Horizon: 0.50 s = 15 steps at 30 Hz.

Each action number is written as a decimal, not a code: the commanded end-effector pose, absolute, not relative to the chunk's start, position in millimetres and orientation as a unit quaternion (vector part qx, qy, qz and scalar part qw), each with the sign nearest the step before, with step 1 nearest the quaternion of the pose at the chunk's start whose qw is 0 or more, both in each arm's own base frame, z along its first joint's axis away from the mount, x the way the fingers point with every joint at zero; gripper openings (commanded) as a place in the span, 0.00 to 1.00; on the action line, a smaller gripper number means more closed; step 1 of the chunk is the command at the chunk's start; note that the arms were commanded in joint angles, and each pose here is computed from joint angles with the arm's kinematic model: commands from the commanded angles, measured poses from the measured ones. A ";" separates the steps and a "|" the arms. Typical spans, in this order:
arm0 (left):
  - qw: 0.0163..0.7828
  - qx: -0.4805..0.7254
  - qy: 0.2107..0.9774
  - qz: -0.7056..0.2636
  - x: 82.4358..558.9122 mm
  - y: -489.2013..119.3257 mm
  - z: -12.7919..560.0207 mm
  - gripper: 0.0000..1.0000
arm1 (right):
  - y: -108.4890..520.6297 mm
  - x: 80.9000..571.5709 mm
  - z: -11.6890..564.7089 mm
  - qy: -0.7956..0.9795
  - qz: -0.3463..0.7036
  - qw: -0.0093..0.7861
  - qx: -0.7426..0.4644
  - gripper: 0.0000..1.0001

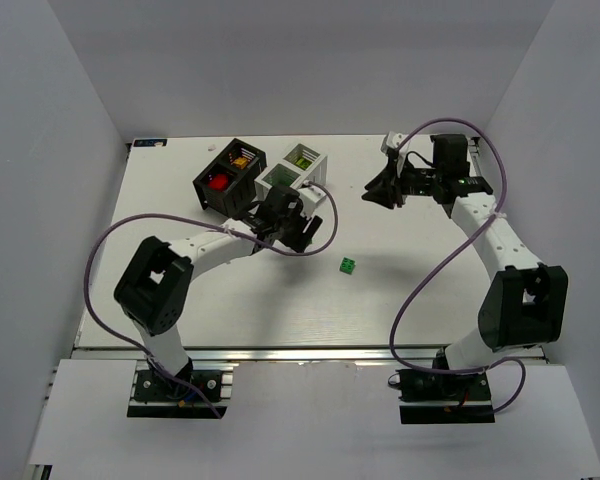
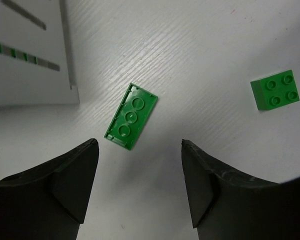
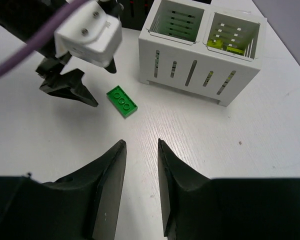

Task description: Sort the legos into containers by color

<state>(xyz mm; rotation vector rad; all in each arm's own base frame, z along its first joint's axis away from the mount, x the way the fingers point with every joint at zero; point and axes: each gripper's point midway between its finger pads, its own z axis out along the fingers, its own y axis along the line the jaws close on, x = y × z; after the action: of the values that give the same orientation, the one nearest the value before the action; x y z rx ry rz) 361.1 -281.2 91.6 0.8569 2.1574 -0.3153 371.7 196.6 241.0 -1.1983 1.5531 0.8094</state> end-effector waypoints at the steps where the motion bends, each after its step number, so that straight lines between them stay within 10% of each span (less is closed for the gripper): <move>1: 0.371 0.397 0.830 -0.126 362.7 -292.8 92.3 0.76 | 192.0 361.9 252.6 0.625 0.335 0.500 -0.497 0.37; 15: 0.370 0.439 0.814 -0.084 394.7 -315.0 73.7 0.74 | 176.4 364.5 242.4 0.648 0.339 0.495 -0.470 0.37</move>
<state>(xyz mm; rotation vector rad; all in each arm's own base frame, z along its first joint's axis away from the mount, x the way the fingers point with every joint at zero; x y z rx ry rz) 385.8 -310.0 61.2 1.0984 2.1343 -0.2475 368.9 175.7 233.2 -1.1373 1.6045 0.8082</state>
